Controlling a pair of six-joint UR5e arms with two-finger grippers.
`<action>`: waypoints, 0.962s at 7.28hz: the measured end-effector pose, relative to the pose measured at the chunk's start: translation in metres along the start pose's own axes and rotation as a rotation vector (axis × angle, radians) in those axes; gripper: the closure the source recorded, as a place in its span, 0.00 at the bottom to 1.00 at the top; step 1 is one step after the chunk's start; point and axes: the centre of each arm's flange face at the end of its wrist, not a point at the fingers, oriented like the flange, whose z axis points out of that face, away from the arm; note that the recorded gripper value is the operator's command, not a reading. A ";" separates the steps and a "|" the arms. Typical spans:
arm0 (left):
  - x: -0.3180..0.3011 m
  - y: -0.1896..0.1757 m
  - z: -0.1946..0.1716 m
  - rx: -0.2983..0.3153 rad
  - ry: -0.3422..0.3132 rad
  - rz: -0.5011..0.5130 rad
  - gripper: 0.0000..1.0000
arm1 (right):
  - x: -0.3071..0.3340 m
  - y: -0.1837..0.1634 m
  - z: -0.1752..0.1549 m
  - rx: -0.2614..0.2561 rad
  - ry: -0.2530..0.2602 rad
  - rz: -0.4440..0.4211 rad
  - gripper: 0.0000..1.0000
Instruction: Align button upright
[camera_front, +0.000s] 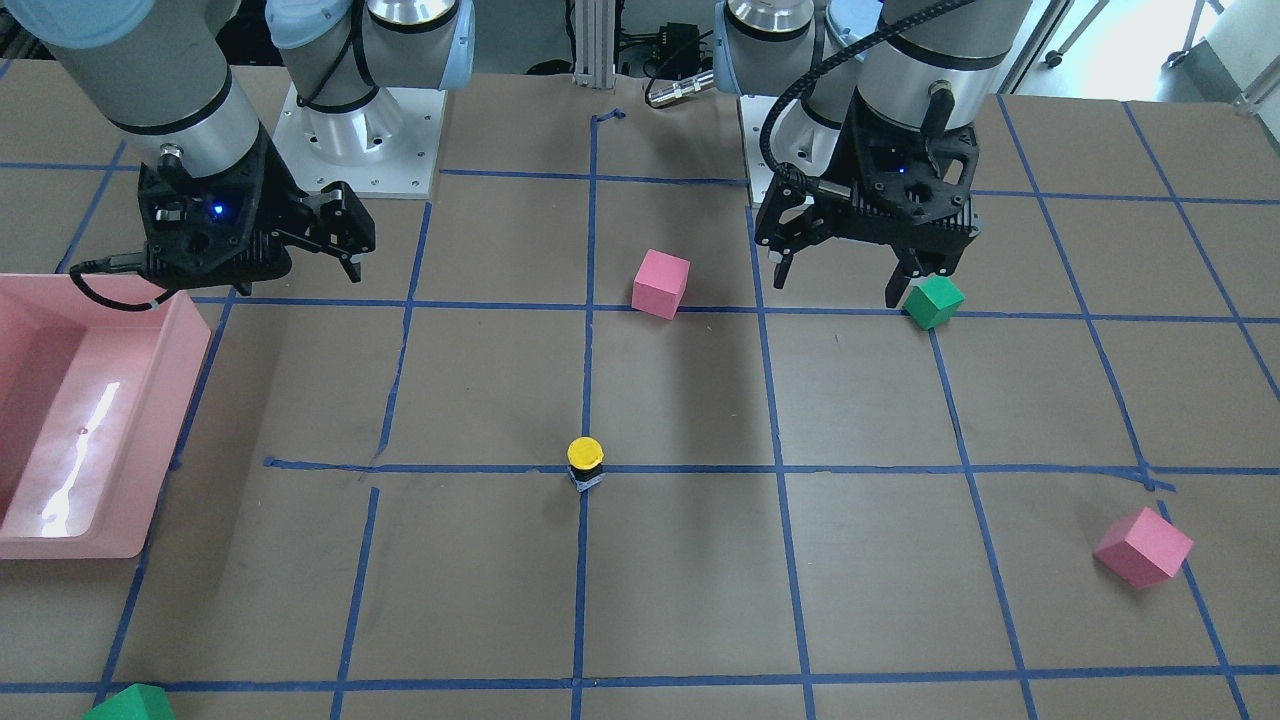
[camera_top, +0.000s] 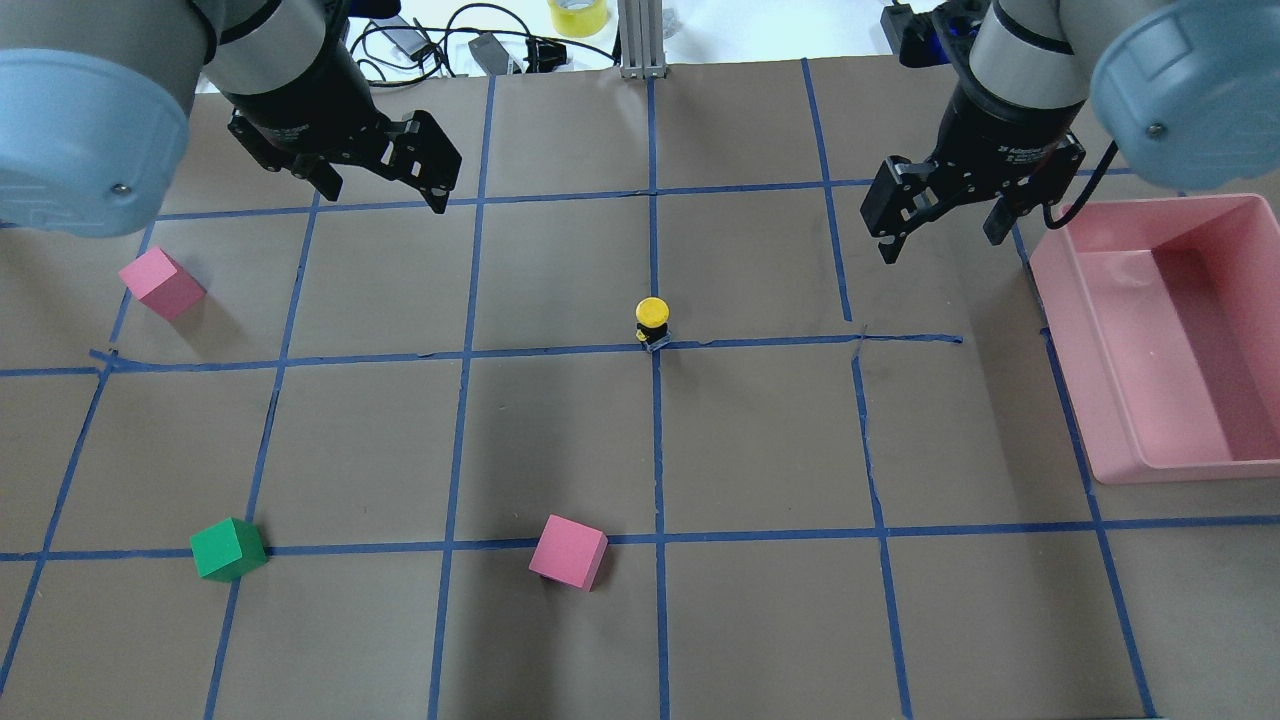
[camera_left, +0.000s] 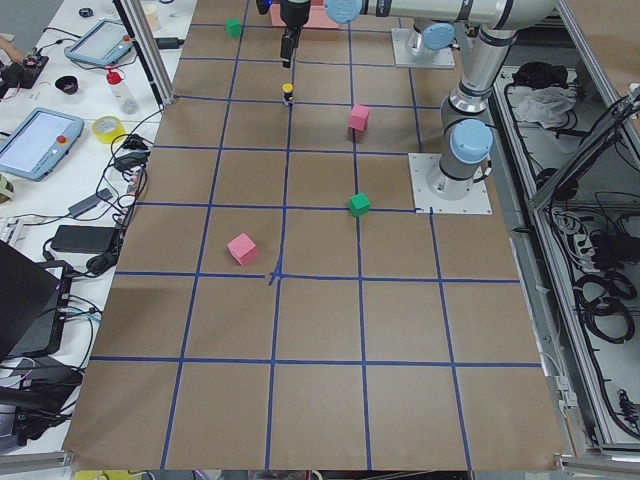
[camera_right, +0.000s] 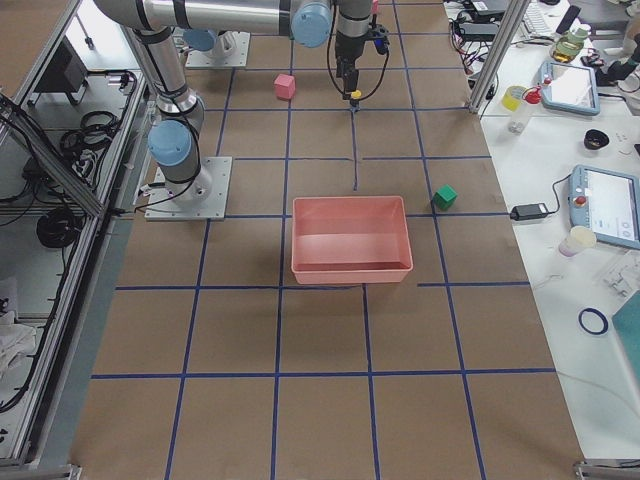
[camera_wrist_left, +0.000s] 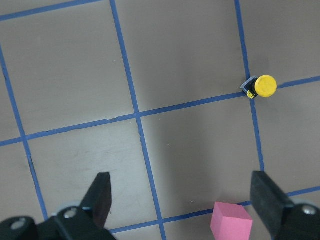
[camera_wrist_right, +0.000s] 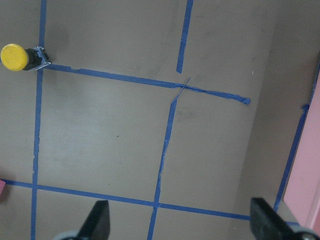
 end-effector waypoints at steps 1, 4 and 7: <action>-0.004 0.000 0.000 0.001 -0.001 -0.015 0.00 | 0.000 0.000 0.000 0.003 0.000 0.000 0.00; -0.007 0.000 0.000 -0.001 -0.008 -0.055 0.00 | 0.001 0.000 0.003 -0.002 0.000 0.002 0.00; -0.007 0.000 0.000 -0.003 -0.012 -0.113 0.00 | 0.005 -0.001 0.004 -0.004 0.007 0.007 0.00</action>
